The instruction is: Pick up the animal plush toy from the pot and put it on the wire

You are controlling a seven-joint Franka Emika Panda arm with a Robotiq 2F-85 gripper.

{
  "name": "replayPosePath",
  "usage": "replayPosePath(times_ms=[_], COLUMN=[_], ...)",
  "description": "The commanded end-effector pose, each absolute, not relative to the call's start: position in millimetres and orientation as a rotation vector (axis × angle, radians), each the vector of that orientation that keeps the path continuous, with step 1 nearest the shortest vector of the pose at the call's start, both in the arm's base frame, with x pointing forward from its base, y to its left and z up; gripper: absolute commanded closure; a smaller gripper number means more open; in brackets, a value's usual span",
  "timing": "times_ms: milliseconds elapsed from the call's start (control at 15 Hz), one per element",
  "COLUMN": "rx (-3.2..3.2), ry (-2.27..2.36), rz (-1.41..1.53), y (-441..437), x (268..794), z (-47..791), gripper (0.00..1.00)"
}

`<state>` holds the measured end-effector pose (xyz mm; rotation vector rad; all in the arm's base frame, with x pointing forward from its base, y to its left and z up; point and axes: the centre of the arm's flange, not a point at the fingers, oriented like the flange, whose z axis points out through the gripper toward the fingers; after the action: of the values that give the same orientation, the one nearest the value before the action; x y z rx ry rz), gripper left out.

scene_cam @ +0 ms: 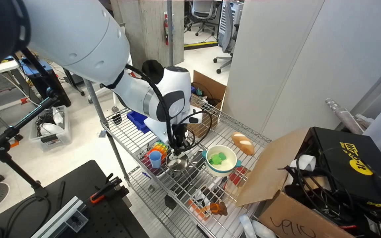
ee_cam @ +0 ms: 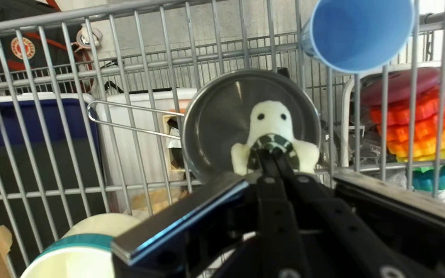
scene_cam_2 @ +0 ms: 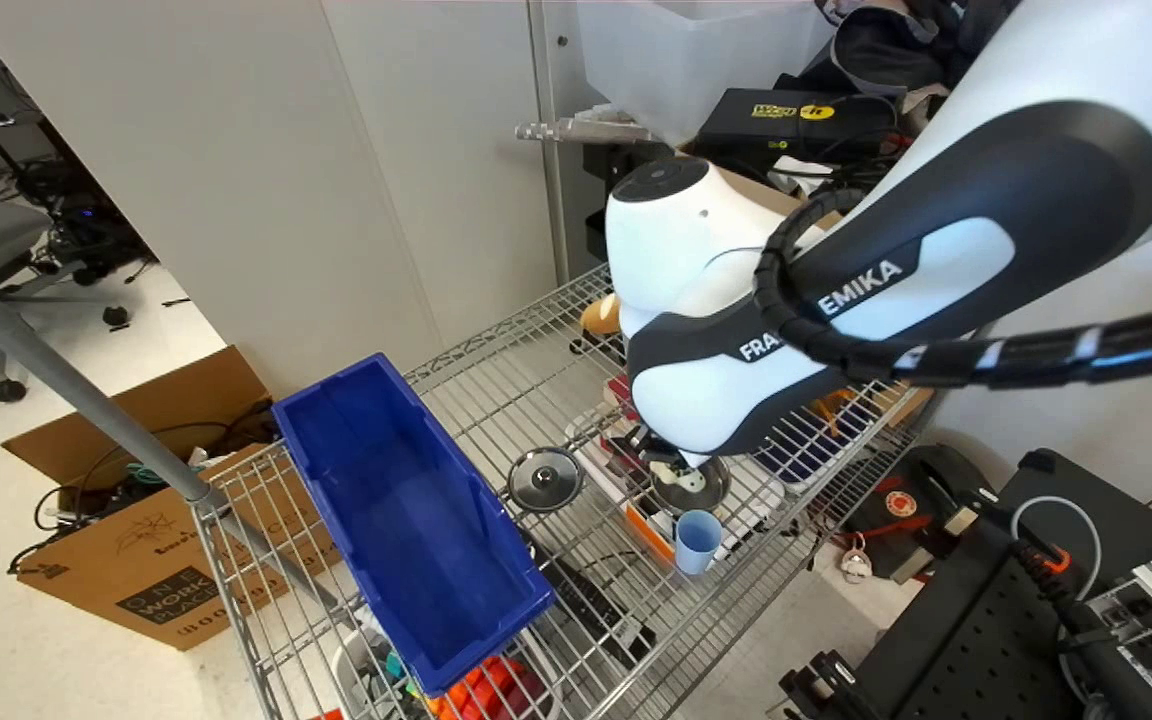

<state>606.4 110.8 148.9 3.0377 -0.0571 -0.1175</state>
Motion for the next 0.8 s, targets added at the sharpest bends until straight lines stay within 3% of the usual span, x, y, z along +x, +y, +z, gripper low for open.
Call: replayPosePath(times_ms=[0,733], rx=[3.077,3.073], ry=[-0.093,-0.167], rz=[-0.065,0.077], y=[108,153], x=[608,736], z=[189,202], gripper=[1.00,1.00])
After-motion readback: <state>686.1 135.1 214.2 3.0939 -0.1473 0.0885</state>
